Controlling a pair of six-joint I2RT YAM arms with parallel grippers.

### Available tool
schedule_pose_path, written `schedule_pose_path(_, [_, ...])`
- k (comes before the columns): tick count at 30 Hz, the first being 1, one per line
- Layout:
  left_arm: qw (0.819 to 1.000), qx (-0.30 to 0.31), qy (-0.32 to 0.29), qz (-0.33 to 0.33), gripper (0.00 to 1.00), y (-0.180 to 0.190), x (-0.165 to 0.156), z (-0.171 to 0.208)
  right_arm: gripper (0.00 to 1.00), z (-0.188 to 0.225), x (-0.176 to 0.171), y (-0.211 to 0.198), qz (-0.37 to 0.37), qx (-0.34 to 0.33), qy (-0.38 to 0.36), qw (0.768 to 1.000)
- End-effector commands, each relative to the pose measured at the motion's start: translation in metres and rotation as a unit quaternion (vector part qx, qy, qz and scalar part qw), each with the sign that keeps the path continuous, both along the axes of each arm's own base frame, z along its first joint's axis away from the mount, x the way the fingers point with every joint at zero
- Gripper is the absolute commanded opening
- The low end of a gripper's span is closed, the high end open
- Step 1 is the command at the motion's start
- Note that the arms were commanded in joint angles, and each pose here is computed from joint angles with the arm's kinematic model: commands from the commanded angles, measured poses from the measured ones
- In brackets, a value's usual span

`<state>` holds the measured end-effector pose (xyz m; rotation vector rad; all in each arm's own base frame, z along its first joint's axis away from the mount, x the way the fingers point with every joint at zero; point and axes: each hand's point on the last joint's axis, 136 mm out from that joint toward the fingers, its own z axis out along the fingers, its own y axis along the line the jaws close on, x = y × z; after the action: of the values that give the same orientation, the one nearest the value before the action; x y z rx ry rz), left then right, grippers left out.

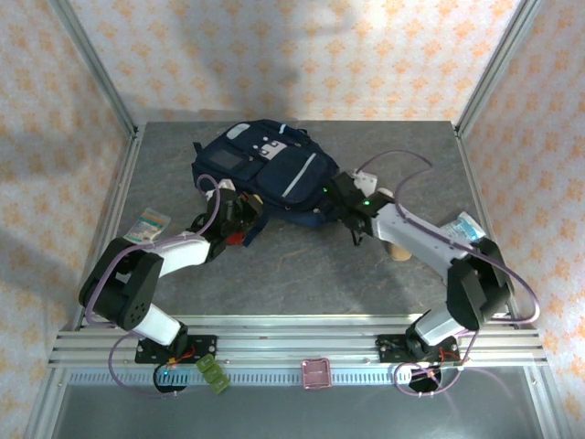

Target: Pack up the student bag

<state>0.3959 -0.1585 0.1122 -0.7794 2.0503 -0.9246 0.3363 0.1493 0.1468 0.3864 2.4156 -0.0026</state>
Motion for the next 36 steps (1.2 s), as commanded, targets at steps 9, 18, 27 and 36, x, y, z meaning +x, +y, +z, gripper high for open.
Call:
schedule_pose_path(9, [0.998, 0.003, -0.068, 0.01, 0.0, 0.009, 0.014, 0.037, 0.44, 0.006, -0.009, 0.076, 0.224, 0.094, -0.035, 0.97])
schedule_pose_path(18, [0.998, -0.005, -0.07, 0.005, 0.0, 0.007, 0.014, 0.04, 0.52, -0.01, 0.002, 0.108, 0.286, 0.143, -0.037, 0.947])
schedule_pose_path(27, [0.997, -0.011, -0.073, 0.004, 0.0, 0.005, 0.015, 0.043, 0.54, -0.037, 0.012, 0.113, 0.289, 0.14, -0.018, 0.947])
schedule_pose_path(36, [0.997, -0.011, -0.07, 0.003, 0.0, 0.004, 0.017, 0.042, 0.02, -0.042, 0.004, 0.113, 0.289, 0.161, -0.014, 0.943])
